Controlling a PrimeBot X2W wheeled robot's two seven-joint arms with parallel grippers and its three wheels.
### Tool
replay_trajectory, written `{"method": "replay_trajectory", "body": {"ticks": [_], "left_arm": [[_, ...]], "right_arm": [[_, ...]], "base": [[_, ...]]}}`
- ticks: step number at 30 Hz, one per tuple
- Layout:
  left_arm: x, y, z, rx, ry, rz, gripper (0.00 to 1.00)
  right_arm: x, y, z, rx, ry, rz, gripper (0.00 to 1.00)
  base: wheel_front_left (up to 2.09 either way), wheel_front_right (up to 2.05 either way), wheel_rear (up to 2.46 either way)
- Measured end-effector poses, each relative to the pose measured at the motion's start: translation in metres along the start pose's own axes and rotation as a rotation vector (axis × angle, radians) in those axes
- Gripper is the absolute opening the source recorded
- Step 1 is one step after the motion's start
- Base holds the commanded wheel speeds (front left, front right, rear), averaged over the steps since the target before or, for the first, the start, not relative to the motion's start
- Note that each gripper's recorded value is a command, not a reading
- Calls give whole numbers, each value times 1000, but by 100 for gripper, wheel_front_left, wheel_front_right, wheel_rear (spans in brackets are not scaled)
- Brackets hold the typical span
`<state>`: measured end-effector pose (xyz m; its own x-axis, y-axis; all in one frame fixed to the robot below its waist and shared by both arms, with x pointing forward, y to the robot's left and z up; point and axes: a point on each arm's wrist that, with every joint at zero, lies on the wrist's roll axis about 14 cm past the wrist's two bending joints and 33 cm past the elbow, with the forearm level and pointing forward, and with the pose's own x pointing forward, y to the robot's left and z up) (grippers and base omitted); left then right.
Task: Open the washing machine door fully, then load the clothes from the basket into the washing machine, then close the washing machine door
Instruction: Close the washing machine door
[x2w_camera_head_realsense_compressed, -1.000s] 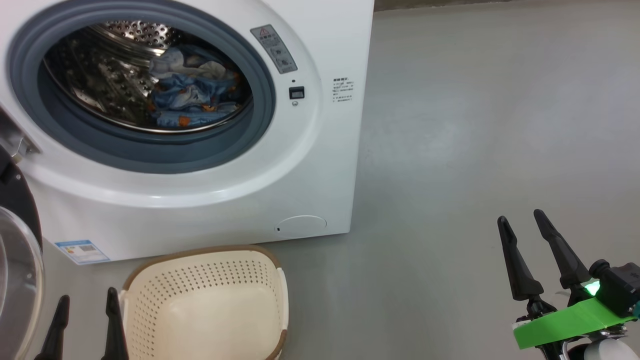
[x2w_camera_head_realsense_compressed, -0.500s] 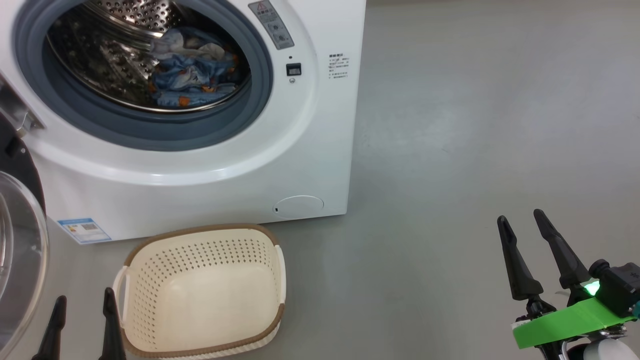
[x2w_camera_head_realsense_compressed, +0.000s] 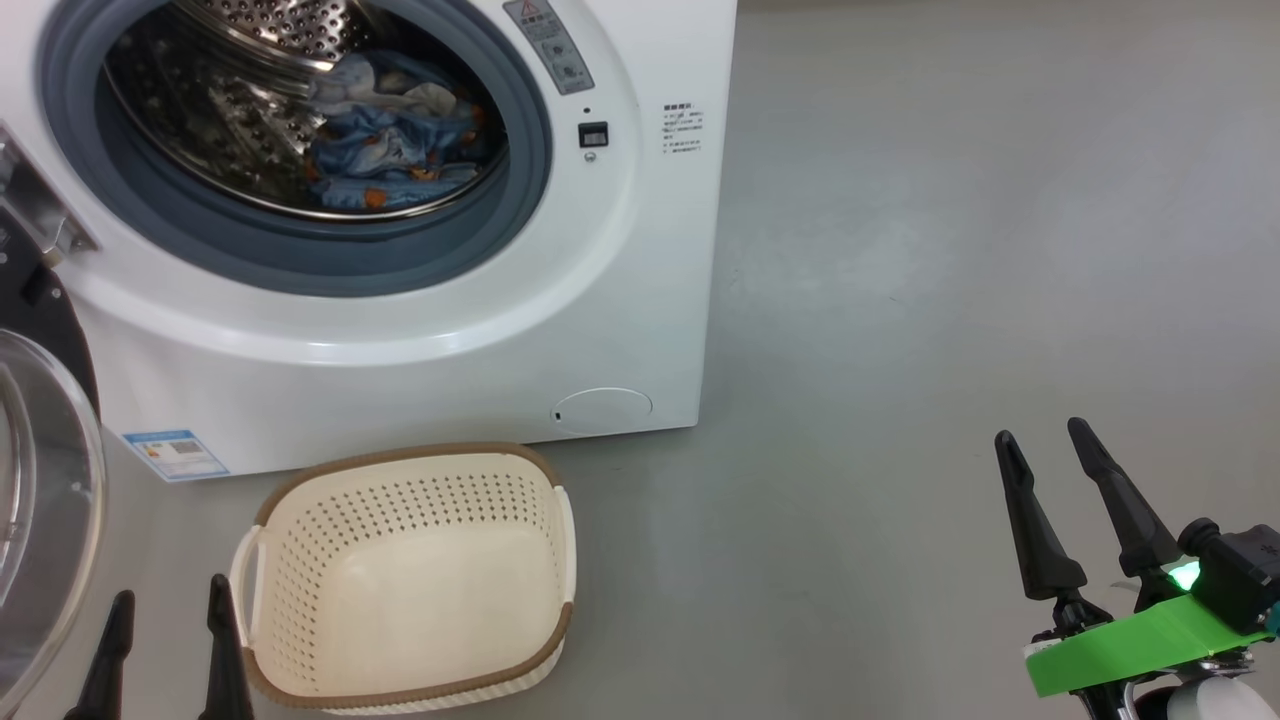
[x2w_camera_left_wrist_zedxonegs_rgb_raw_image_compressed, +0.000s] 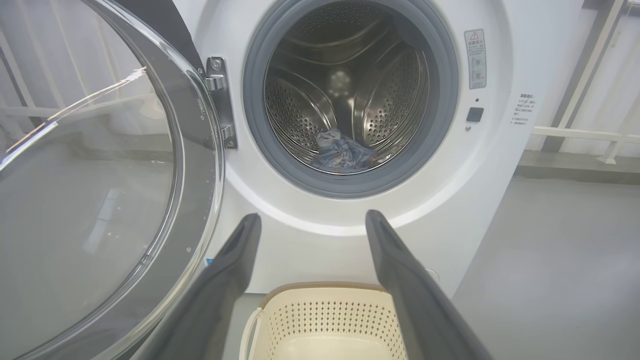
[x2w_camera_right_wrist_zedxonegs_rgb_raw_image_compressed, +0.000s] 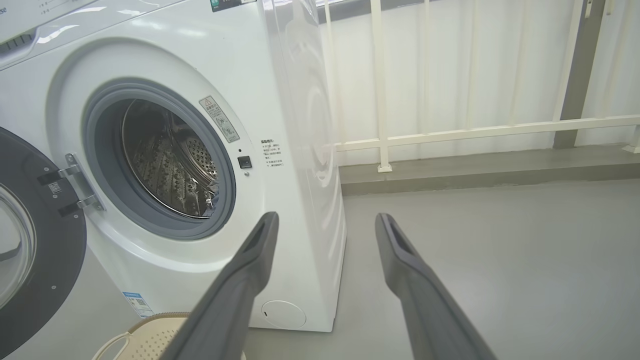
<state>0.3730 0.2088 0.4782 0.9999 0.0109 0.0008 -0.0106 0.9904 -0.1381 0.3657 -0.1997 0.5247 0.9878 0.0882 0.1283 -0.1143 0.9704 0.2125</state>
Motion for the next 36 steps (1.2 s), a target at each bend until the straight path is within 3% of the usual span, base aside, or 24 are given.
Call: {"method": "replay_trajectory", "body": {"ticks": [16, 36], "left_arm": [[-19, 25, 4, -10, -13, 89, 100], [-78, 90, 18, -12, -52, 339, 100]], "right_arm": [[18, 28, -9, 14, 19, 97, 100], [57, 115, -40, 45, 89, 374, 100]], "base": [[0, 0, 0], [0, 0, 0]]}}
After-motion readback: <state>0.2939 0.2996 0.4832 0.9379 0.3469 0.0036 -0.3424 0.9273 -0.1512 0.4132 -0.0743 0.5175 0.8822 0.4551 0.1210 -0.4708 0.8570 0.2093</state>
